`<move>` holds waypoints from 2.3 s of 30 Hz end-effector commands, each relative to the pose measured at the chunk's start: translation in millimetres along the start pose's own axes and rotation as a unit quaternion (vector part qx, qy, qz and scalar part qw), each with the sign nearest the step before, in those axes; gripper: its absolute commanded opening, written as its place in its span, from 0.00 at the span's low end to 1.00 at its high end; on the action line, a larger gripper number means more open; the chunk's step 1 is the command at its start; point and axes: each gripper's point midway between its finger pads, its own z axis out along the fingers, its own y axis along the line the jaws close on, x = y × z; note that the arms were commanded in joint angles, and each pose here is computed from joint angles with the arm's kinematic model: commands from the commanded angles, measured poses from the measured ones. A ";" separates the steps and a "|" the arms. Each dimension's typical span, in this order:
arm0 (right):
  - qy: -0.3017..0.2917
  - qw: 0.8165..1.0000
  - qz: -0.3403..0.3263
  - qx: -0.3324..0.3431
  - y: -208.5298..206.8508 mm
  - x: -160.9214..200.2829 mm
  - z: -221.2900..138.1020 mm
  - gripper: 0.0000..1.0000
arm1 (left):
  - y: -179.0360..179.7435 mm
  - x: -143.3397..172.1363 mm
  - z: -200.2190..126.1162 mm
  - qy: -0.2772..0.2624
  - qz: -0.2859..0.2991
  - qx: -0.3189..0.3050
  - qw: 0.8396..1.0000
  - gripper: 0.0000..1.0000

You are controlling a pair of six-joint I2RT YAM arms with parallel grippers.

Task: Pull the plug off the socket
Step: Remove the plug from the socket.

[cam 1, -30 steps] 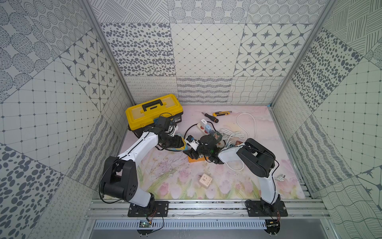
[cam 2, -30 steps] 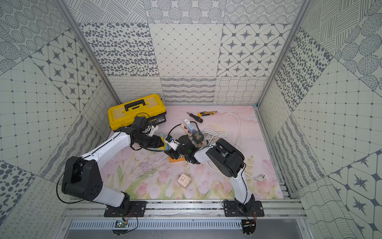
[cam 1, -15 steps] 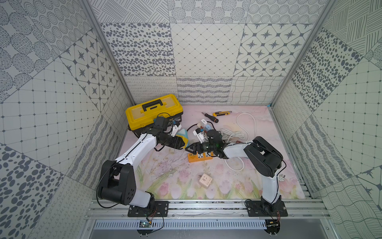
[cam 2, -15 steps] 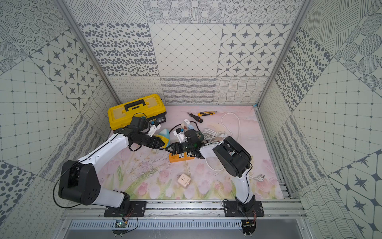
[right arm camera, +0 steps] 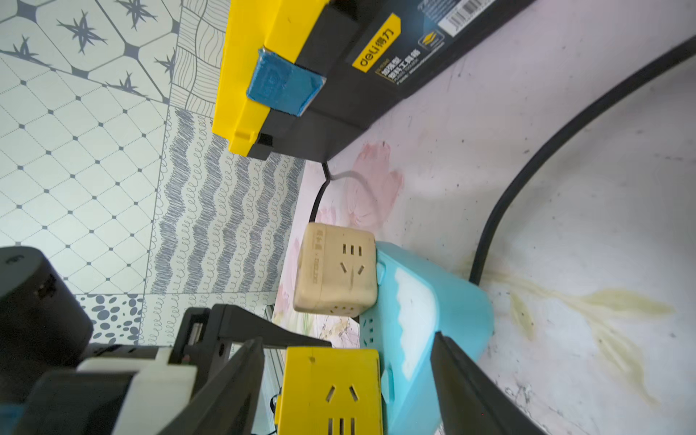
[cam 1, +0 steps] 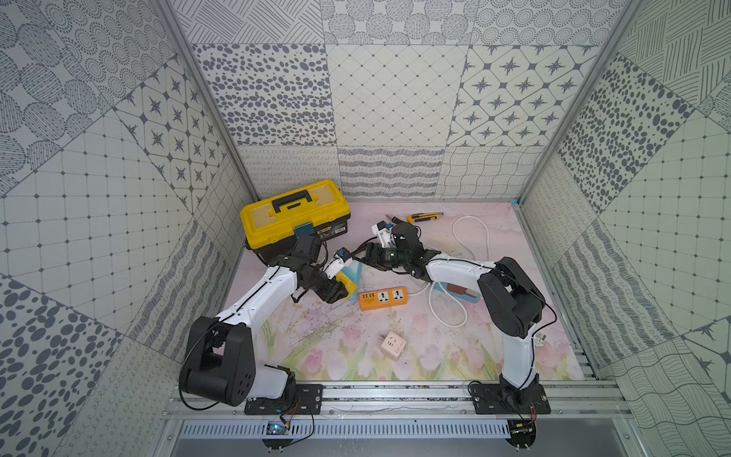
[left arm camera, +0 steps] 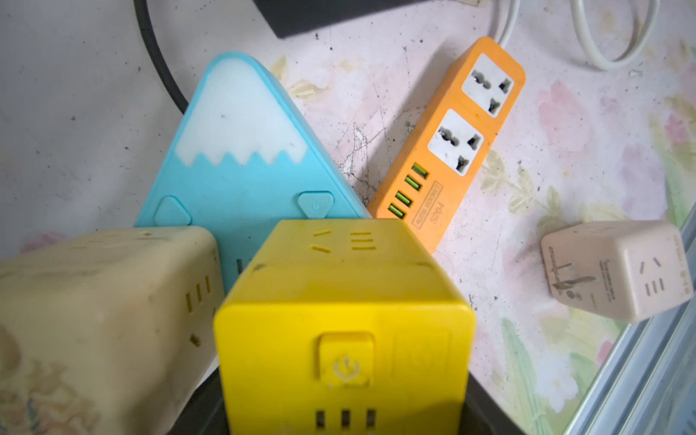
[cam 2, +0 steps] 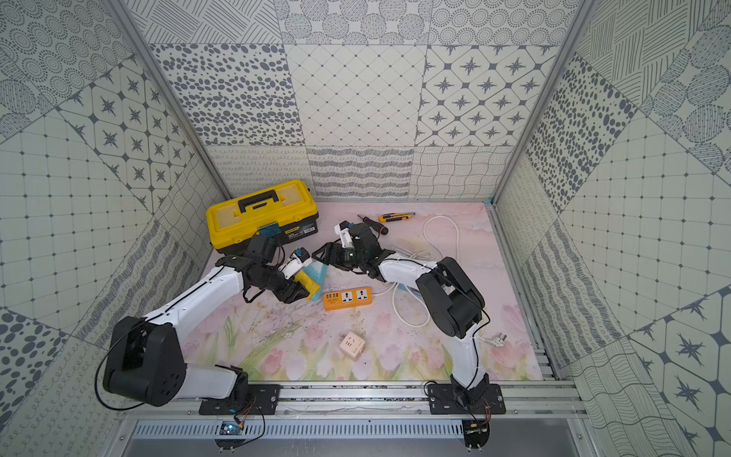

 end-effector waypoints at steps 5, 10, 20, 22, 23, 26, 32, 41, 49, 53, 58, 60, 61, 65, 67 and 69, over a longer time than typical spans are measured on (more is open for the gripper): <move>0.014 0.995 0.063 0.077 -43.9 19.7 22.6 0.75 | -8.8 -16.7 -5.0 -0.052 0.088 0.014 0.995 0.00; 0.013 0.991 0.103 0.084 -48.2 32.5 32.9 0.73 | -8.3 -16.8 -5.2 -0.055 0.090 0.011 0.994 0.00; 0.017 0.986 0.155 0.060 -36.9 62.2 60.7 0.56 | -8.0 -18.4 -2.4 -0.057 0.093 0.009 0.994 0.00; 0.007 0.986 0.158 0.052 -33.6 61.2 61.5 0.46 | -8.6 -18.8 -1.4 -0.058 0.093 0.010 0.994 0.00; -0.001 0.986 0.157 0.050 -32.5 58.4 60.9 0.41 | -8.2 -18.4 -0.9 -0.057 0.092 0.009 0.994 0.00; -0.014 0.987 0.152 0.058 -34.7 53.6 58.4 0.22 | -5.8 -16.5 0.9 -0.049 0.088 0.005 0.995 0.00; -0.025 0.986 0.131 0.101 -64.7 58.4 54.6 0.00 | 0.8 -28.2 -9.5 -0.079 0.019 0.022 0.996 0.00; -0.038 0.973 0.114 0.197 -120.1 67.3 41.1 0.00 | -1.7 -24.5 -18.6 -0.072 0.074 -0.002 0.995 0.00; -0.056 0.965 0.099 0.237 -141.2 66.5 34.1 0.00 | 13.1 -46.1 -37.7 -0.128 -0.049 0.035 0.990 0.00; -0.053 0.964 0.097 0.242 -146.2 68.9 33.1 0.00 | 0.1 -49.8 -38.8 -0.133 -0.014 0.052 0.990 0.00; -0.055 0.960 0.090 0.260 -150.6 68.0 28.9 0.00 | -7.2 -16.6 -10.3 -0.010 0.113 -0.007 0.994 0.00; -0.057 0.958 0.087 0.267 -152.5 67.4 27.4 0.00 | 1.4 -20.0 -10.8 -0.008 0.069 -0.011 0.998 0.00; -0.057 0.958 0.085 0.270 -153.5 67.5 26.9 0.00 | 8.7 -27.1 -15.8 -0.029 0.020 -0.007 0.999 0.00; -0.058 0.955 0.088 0.279 -157.9 69.1 24.3 0.00 | 10.7 -56.7 -41.0 -0.147 -0.097 0.070 0.982 0.00; -0.060 0.954 0.084 0.283 -158.3 68.1 22.6 0.00 | -0.3 -56.6 -41.1 -0.147 -0.052 0.069 0.985 0.00; -0.060 0.953 0.080 0.286 -158.7 67.7 21.7 0.00 | -10.0 -44.5 -27.9 -0.092 0.031 0.027 0.995 0.00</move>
